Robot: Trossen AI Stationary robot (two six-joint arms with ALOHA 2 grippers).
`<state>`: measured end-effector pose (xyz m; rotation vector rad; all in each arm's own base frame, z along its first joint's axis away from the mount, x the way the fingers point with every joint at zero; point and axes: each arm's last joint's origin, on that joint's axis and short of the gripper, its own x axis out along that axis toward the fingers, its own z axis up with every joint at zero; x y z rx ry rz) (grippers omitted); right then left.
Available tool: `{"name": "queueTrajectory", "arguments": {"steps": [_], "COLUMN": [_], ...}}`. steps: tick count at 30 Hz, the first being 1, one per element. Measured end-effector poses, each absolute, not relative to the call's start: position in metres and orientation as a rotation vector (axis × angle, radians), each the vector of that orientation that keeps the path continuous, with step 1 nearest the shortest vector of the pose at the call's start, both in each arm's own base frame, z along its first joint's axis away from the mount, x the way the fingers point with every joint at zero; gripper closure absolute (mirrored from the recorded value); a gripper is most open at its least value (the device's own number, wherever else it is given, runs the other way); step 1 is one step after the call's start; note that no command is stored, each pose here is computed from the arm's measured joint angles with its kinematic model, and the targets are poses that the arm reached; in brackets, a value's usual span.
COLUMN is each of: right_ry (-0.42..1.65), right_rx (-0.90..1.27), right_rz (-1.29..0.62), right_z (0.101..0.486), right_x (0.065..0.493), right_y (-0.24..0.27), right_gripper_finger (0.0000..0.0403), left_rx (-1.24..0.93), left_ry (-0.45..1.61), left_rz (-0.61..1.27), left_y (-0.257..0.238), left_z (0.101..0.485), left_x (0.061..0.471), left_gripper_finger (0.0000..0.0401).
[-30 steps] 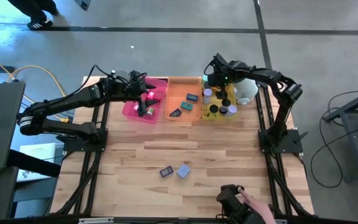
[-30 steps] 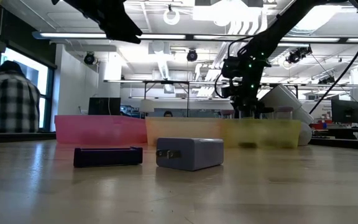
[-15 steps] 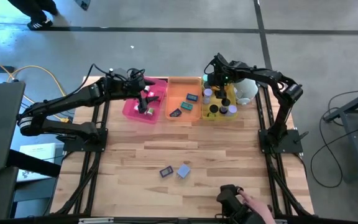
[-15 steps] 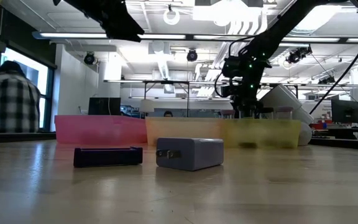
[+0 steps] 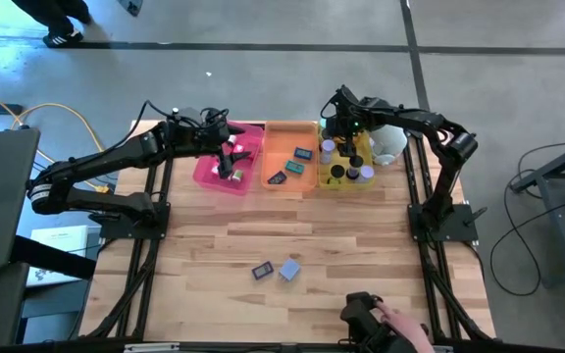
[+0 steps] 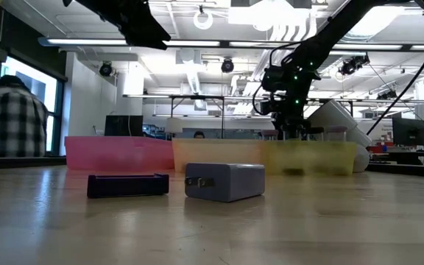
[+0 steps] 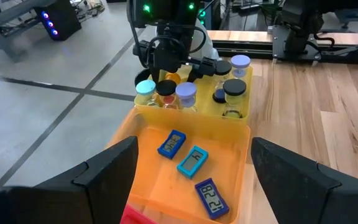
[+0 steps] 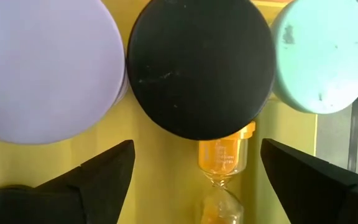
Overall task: Pick & Place Office items
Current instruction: Put the yellow hourglass into the yellow bin
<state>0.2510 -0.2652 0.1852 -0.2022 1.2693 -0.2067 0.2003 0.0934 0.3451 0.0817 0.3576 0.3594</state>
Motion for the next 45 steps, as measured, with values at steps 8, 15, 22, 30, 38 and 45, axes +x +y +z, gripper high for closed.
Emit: {"name": "queueTrajectory", "arguments": {"steps": [8,15,22,30,38,45], "right_ry": [1.292,1.299,1.333,1.307,1.275,1.251], "right_rx": [-0.224,-0.154,-0.151,-0.158,-0.155,-0.165], "right_rz": [-0.205,-0.279,-0.306,-0.312,-0.277,-0.286], "right_z": [0.185,0.185,0.190,0.199,0.199,0.200], "right_x": [0.250,0.249,0.250,0.253,0.254,0.255], "right_y": [-0.265,-0.266,-0.268,-0.271,-0.271,-0.273], "right_gripper_finger": [0.0078,0.0090,0.0099,0.0109,0.0113,0.0113], "left_rx": [0.090,0.101,0.102,0.101,0.100,0.097], "left_ry": [0.359,0.359,0.356,0.357,0.358,0.357], "left_rz": [0.358,0.356,0.357,0.357,0.357,0.357], "left_y": [0.093,0.093,0.093,0.093,0.093,0.093], "left_z": [0.345,0.345,0.346,0.345,0.345,0.345], "left_x": [0.200,0.200,0.200,0.200,0.200,0.200], "left_gripper_finger": [0.0096,0.0096,0.0096,0.0096,0.0096,0.0096]}}
